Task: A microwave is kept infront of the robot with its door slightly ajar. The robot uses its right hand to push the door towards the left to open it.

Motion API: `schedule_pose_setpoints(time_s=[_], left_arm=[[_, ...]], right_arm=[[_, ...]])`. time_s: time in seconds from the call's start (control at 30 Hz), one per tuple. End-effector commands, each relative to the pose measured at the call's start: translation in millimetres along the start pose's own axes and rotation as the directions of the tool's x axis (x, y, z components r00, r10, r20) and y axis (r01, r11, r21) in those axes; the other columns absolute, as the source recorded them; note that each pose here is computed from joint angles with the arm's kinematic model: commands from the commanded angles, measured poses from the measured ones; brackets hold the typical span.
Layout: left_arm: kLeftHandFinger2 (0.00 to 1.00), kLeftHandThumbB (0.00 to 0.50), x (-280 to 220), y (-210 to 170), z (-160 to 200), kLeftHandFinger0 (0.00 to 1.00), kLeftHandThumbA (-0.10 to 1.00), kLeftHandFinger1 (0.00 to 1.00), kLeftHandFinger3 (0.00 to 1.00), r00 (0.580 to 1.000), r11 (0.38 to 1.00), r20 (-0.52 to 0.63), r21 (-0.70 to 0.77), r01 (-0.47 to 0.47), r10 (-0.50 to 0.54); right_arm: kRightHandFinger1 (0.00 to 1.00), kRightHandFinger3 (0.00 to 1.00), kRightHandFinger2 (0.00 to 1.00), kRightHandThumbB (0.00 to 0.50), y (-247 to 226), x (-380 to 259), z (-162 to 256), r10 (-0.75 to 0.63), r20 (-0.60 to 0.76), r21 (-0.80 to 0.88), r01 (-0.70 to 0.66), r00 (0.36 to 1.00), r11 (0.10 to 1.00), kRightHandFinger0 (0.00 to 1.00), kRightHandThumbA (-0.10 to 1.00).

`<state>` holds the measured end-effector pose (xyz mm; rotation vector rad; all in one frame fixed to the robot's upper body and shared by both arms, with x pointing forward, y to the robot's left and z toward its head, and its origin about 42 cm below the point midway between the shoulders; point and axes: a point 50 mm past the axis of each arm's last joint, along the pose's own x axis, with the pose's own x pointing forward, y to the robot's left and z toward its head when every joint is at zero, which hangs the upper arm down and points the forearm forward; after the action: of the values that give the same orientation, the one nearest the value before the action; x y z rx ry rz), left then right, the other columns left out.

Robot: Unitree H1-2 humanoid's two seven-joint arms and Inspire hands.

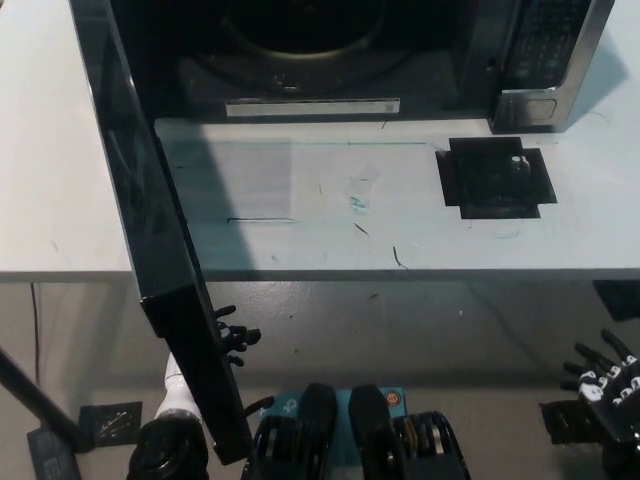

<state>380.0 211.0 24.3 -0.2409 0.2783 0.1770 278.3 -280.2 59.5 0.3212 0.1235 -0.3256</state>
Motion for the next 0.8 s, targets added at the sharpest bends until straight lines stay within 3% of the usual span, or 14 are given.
schedule_pose_setpoints(time_s=[0.0, 0.13, 0.2, 0.33, 0.5, 0.77], left_arm=[[0.4, 0.041, 12.9, -10.5, 28.9, 0.28, 0.05, 0.31, 0.56, 0.995, 1.0, 0.097, -0.019, 0.006, -0.004], [0.41, 0.034, 13.7, -10.1, 32.2, 0.27, 0.06, 0.31, 0.58, 0.995, 1.0, 0.104, -0.013, 0.009, -0.007], [0.4, 0.05, 14.1, -9.3, 31.7, 0.27, 0.09, 0.31, 0.58, 0.994, 1.0, 0.111, -0.003, 0.012, -0.012], [0.42, 0.029, 16.8, -10.1, 39.3, 0.29, 0.09, 0.32, 0.6, 0.993, 1.0, 0.122, -0.014, 0.009, -0.007], [0.43, 0.052, 17.4, -9.9, 38.3, 0.3, 0.1, 0.34, 0.58, 0.993, 1.0, 0.121, -0.014, 0.003, -0.001], [0.44, 0.022, 17.9, -9.9, 38.3, 0.31, 0.07, 0.35, 0.6, 0.993, 1.0, 0.119, -0.019, 0.006, -0.004]], right_arm=[[0.57, 0.81, 0.65, 0.215, 3.6, 15.0, 2.5, -0.098, 0.125, 0.007, 0.098, 0.987, 0.995, 0.44, 0.37], [0.59, 0.83, 0.68, 0.238, 8.4, 20.3, -6.5, -0.118, 0.112, 0.018, 0.117, 0.987, 0.993, 0.45, 0.37], [0.53, 0.8, 0.65, 0.264, 9.5, 21.1, -10.9, -0.133, 0.112, 0.015, 0.132, 0.985, 0.991, 0.36, 0.37], [0.54, 0.81, 0.64, 0.248, 17.5, 25.1, -11.9, -0.13, 0.118, -0.006, 0.131, 0.984, 0.991, 0.36, 0.36], [0.55, 0.81, 0.63, 0.216, 20.7, 19.9, -14.8, -0.127, 0.109, -0.033, 0.131, 0.986, 0.991, 0.4, 0.32], [0.55, 0.84, 0.64, 0.225, 20.6, 19.5, -16.2, -0.121, 0.116, -0.041, 0.127, 0.986, 0.991, 0.41, 0.31]])
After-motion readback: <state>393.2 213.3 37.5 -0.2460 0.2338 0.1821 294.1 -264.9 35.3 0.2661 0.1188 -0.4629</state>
